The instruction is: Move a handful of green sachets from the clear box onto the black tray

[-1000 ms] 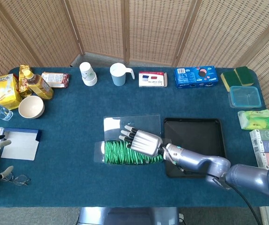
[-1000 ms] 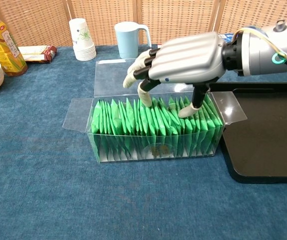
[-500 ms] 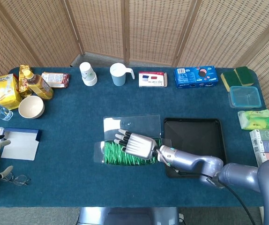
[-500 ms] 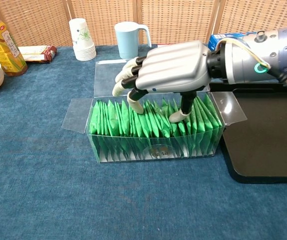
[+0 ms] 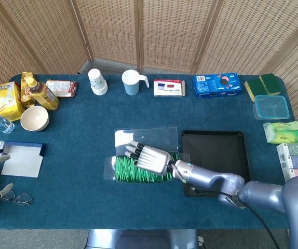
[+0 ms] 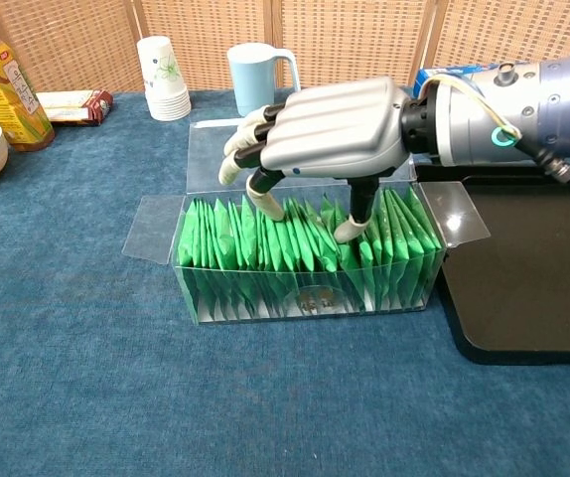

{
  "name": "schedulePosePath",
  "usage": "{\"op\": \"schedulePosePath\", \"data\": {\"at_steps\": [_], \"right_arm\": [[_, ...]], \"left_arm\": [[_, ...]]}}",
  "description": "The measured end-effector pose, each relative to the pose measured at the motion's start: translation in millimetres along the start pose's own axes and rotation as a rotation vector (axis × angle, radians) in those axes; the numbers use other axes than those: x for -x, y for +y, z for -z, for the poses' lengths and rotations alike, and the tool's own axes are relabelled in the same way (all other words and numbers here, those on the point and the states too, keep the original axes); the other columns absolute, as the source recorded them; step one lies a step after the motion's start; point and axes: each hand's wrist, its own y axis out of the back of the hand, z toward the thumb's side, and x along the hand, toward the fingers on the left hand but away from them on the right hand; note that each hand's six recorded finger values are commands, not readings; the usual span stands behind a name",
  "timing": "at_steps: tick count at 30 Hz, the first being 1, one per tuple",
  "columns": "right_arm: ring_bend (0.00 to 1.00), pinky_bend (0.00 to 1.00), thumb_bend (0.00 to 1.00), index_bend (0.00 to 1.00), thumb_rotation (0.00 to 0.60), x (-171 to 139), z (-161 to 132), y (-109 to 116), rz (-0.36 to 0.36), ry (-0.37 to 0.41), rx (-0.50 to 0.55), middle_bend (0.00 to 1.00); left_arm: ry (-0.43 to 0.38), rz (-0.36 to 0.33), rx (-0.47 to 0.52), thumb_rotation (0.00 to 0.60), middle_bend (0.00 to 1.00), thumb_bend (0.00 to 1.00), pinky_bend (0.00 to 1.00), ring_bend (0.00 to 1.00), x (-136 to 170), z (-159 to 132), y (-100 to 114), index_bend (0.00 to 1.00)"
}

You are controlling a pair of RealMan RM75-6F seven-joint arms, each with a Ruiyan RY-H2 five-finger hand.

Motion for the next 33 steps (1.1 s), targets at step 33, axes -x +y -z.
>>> {"op": "schedulePosePath", "data": {"at_steps": [33], "right_arm": [[0.2, 0.08, 0.36, 0.59, 0.6, 5.6, -9.7, 0.1, 0.027, 0.002, 0.028, 0.24]], "left_arm": [[-0.006, -0.019, 0.005, 0.6, 0.15, 0.16, 0.35, 0.18, 1.1, 1.9, 3.4, 0.22]]}}
